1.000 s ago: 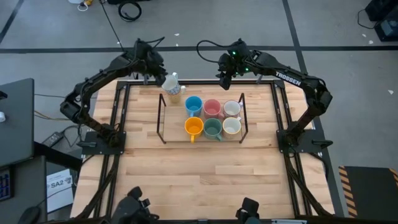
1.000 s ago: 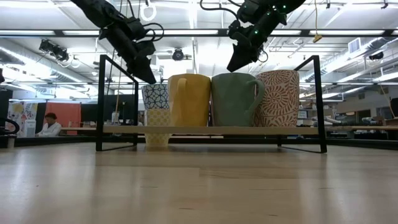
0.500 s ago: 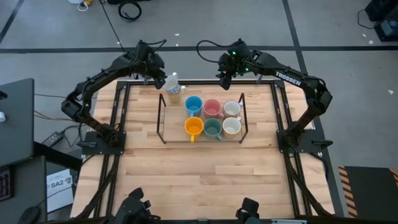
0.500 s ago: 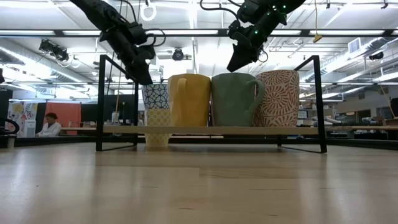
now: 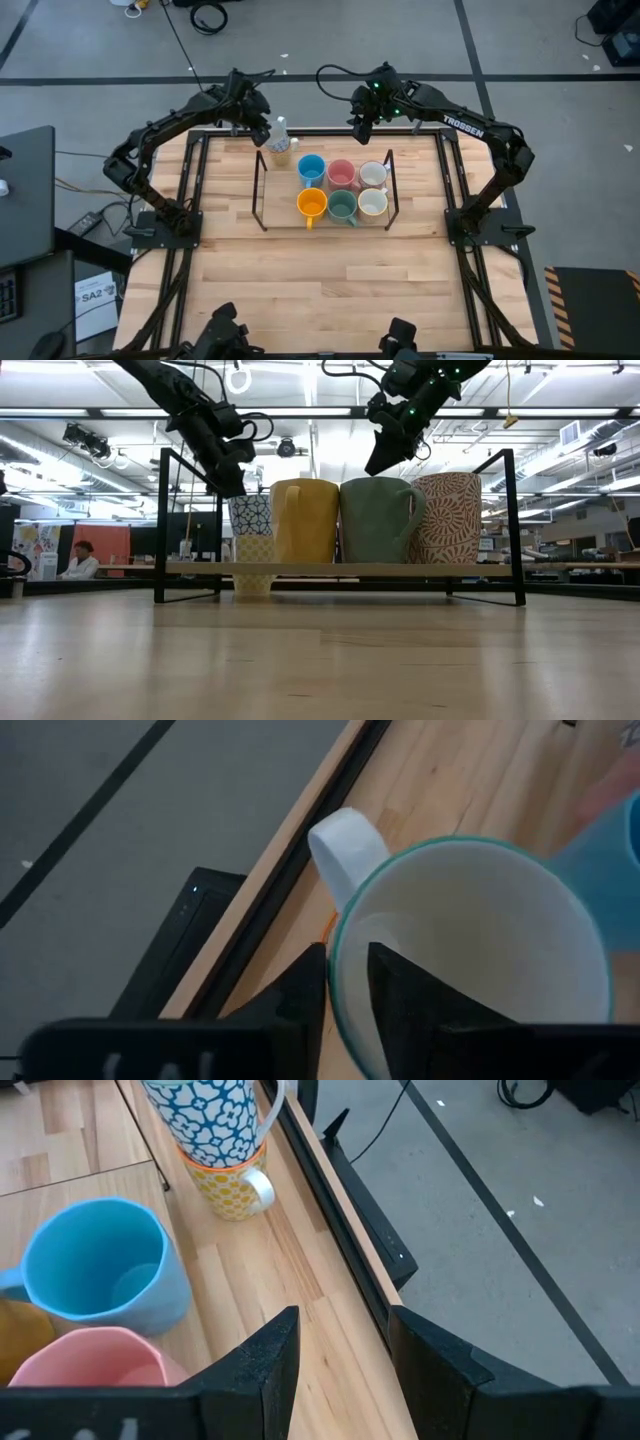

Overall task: Place coffee mugs
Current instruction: Put the blue patterned mug on the shelf

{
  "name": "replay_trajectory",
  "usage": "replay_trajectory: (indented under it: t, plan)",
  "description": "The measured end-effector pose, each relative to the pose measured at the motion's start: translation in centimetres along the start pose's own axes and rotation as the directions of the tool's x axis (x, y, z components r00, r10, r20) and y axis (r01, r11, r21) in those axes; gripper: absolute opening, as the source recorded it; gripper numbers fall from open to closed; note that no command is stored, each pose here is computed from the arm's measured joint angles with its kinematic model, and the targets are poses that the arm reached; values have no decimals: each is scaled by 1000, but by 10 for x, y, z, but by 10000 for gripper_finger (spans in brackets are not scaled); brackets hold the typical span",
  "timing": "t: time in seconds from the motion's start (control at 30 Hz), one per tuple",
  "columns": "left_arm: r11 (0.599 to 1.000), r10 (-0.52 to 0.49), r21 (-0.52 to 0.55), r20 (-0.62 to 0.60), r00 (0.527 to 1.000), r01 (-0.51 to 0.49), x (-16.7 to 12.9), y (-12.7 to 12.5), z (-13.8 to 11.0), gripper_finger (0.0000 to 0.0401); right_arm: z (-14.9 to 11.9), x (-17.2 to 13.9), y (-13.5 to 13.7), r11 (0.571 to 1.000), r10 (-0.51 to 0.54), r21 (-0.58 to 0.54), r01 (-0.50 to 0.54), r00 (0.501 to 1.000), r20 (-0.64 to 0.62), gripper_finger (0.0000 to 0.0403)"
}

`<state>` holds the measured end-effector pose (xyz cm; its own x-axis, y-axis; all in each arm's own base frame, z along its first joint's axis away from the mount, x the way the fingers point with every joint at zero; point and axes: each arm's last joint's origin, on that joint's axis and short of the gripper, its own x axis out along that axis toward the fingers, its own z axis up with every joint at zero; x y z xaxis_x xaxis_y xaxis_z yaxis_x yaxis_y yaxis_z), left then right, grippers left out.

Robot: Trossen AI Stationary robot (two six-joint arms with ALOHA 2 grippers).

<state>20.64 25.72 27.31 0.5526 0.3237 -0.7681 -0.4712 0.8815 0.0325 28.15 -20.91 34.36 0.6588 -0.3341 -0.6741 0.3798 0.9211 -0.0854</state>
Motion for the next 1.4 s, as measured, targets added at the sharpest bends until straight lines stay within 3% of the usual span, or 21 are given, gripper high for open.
replay_trajectory:
  t: [0.27,0.67,1.0,1.23,1.4]
  plan:
    - [1000,13,-1,-2,1000,-13,0,0,0,28,0,0,0,1000,0,0,0,1000,0,161]
    - [1000,17,6,4,1000,-17,-4,-1,2,28,0,0,0,1000,0,0,0,1000,0,161]
    - [1000,27,-1,62,998,-27,-39,-4,37,28,0,0,0,1000,0,0,0,1000,0,161]
    - [998,-60,-15,5,998,60,-64,-36,56,27,0,0,0,1000,0,0,0,1000,0,161]
    - [976,-219,-32,-100,971,217,-64,-77,54,27,0,0,0,1000,0,0,0,1000,0,161]
